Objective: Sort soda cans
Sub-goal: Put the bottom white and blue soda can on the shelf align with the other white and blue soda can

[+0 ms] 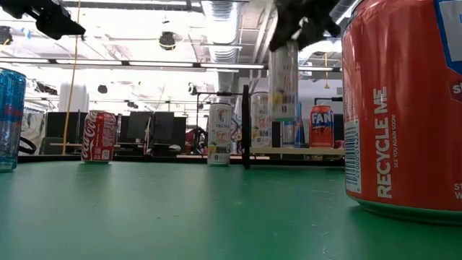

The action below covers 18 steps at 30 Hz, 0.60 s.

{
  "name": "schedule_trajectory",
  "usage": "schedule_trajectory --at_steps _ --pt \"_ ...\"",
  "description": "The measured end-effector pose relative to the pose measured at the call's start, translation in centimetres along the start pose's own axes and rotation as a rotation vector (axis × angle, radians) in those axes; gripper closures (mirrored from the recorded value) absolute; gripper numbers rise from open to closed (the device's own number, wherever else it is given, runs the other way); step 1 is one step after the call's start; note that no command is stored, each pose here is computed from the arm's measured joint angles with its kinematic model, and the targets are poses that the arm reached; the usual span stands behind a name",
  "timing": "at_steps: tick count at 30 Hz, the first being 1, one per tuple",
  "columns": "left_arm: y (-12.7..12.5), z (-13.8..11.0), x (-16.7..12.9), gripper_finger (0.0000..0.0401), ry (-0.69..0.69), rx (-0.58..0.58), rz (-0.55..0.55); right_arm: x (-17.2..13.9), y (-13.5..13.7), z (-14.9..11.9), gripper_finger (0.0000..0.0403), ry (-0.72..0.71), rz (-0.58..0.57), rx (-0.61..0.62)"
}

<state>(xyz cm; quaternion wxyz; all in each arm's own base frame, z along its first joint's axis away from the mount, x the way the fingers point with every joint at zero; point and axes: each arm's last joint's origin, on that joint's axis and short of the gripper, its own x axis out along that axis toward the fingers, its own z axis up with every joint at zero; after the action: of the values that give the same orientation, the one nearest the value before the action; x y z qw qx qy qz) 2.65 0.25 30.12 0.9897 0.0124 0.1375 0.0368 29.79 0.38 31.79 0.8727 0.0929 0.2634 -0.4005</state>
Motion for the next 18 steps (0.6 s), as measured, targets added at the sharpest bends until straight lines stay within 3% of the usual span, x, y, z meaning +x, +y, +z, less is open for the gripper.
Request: schedule_trajectory --at_steps 3,12,18 --pt "0.0 0.0 0.0 0.0019 0.000 -0.001 0.000 2.1 -1.1 0.0 0.0115 0.020 -0.086 0.092" --pt "0.0 0.0 0.0 0.0019 0.000 -0.003 0.005 7.5 -2.1 0.4 0.0113 0.034 -0.177 0.160" --pt "0.0 0.0 0.0 0.0019 0.000 -0.003 0.005 9.1 -3.6 1.5 0.0113 0.027 -0.147 0.209"
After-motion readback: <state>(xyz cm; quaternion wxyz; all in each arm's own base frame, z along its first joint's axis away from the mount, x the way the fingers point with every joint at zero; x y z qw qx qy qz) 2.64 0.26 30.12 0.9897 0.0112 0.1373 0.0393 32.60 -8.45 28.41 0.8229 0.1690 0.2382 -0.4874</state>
